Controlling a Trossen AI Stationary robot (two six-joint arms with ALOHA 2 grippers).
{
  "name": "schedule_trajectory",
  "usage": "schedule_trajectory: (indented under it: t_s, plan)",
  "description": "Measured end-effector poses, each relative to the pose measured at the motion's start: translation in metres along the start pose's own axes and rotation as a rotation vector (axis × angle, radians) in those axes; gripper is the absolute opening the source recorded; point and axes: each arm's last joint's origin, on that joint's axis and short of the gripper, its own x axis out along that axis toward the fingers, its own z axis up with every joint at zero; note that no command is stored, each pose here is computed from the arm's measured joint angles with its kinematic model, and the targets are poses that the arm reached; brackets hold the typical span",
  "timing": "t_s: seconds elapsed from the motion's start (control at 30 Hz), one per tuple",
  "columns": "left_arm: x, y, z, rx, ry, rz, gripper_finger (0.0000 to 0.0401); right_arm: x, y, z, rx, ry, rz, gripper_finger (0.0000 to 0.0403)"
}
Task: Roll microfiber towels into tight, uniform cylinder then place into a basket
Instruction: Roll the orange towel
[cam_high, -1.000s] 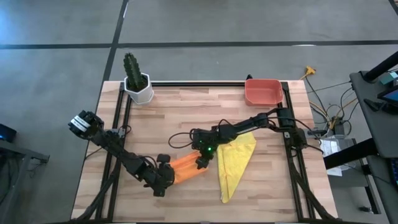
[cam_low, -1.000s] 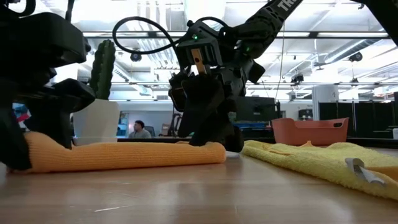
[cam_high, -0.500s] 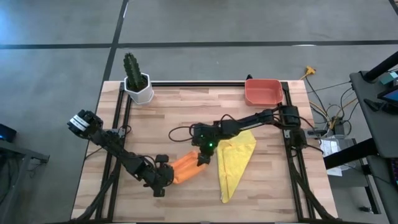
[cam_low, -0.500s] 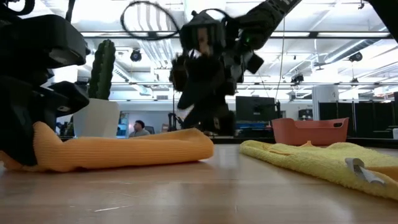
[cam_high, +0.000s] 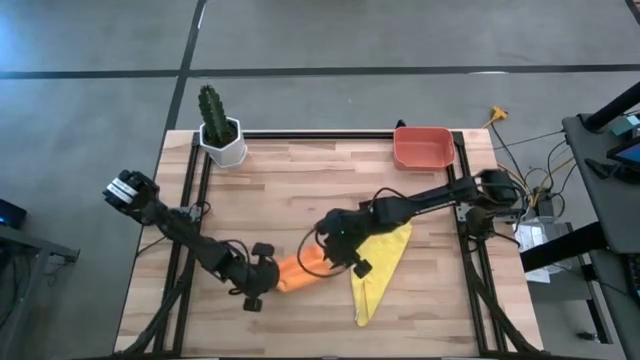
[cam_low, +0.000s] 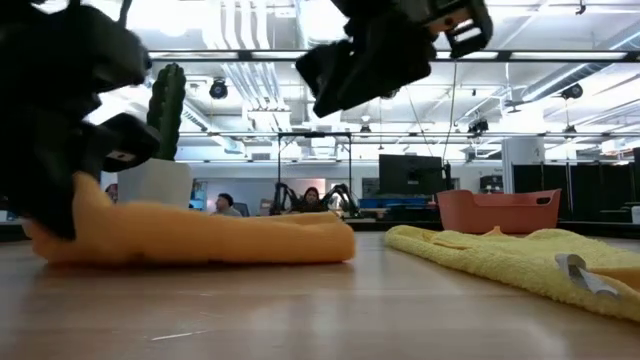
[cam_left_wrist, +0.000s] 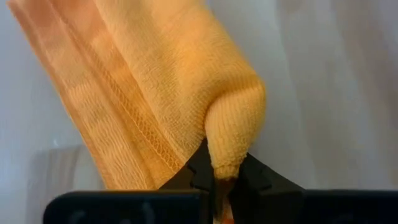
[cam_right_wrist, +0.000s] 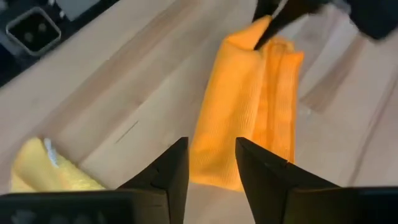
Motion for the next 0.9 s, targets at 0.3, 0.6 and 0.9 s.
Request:
schedule_trajectory:
  t_s: [0.3, 0.6, 0.9]
  plan:
    - [-0.006, 0.011, 0.006, -0.231, -0.117, -0.096, 0.0003, 0.023, 0.014, -0.004, -0.039, 0.031, 0.033, 0.0180]
    - [-0.002, 0.013, -0.001, -0.375, -0.144, -0.120, 0.0002, 0.054, 0.018, -0.033, 0.007, 0.044, 0.040, 0.0210]
    - [-0.001, 0.015, -0.005, -0.497, -0.186, -0.140, 0.0002, 0.073, 0.015, -0.048, 0.005, 0.023, -0.076, 0.0210]
